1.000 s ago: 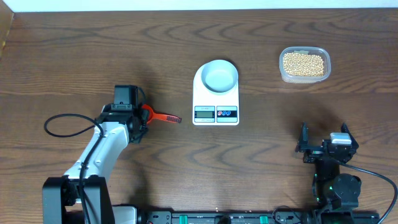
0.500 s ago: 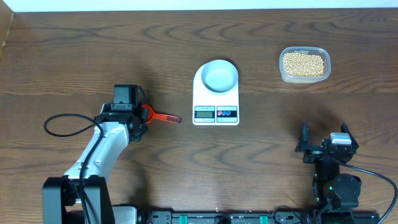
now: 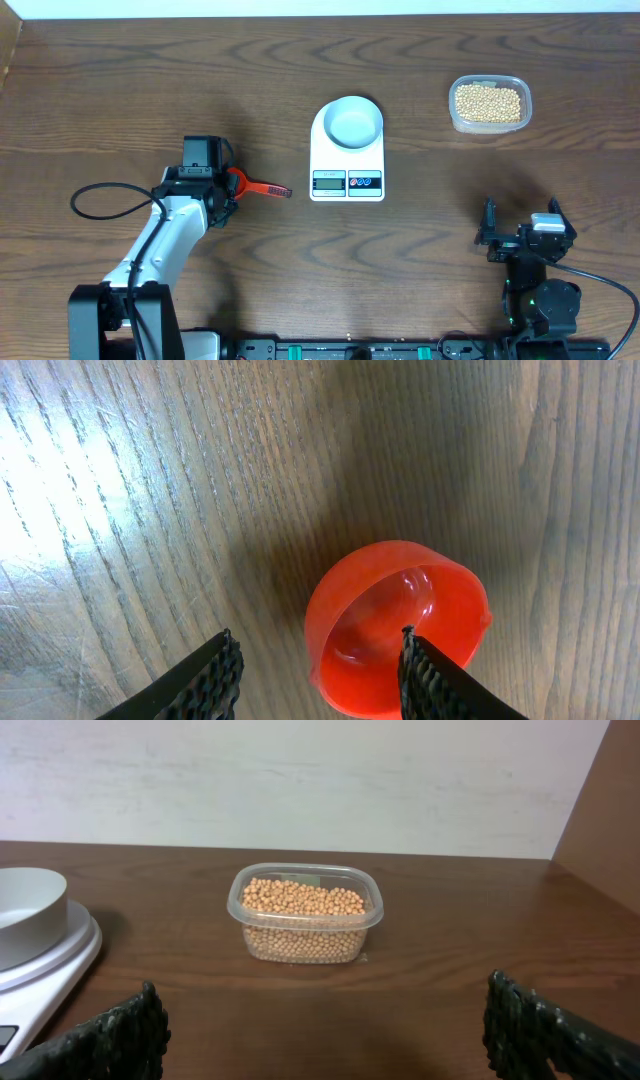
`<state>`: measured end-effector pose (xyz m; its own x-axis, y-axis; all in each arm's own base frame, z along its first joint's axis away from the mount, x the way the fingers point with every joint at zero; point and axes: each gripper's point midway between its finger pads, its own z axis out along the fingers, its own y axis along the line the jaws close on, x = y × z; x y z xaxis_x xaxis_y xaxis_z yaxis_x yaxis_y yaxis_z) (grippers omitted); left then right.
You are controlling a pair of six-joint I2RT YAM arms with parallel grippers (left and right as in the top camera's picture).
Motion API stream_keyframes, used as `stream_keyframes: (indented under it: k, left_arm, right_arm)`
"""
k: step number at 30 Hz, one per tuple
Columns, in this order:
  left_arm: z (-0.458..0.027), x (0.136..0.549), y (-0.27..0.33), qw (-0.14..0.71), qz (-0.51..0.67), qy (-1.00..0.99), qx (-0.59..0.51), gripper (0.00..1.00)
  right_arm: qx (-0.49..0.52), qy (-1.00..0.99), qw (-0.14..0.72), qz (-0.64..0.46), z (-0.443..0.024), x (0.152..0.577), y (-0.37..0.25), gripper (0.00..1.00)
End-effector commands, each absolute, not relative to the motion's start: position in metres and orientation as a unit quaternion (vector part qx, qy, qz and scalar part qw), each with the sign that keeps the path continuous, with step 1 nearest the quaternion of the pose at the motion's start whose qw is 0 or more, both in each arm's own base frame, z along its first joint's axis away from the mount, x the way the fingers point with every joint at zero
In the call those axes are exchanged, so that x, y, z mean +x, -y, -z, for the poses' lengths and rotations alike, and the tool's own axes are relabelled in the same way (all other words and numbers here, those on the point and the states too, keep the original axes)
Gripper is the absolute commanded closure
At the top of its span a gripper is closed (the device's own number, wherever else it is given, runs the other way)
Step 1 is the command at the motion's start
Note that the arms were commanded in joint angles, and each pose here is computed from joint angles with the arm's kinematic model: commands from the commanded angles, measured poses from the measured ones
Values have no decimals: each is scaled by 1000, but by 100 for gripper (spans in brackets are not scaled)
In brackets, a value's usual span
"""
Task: Scoop item into bowl and weigh 50g on scale
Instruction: 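Close the left gripper on the scoop rim and lift it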
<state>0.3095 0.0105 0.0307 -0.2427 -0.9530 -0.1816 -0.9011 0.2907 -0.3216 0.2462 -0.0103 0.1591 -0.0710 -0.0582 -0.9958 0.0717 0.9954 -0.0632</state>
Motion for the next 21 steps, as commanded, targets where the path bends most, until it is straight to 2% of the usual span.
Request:
stream_keyframes:
  k: [1,14,18,21]
  left_arm:
    - [-25,304,-15,172,58,-785,-592,47]
    - [-23,307,-19,181,49,-782,-594,48]
    - [-14,309,-16,171,51,-785,-594,57]
    - [-7,310,-12,160,57,-787,-593,57]
  right_arm:
    - [10,-732,679,57,-157,246,14,1]
    - [10,-732,679,57,-158,246,14,1]
    - [10,-732,679,57,-157,246,14,1]
    - [10,-732,679,57,-158,246,14,1]
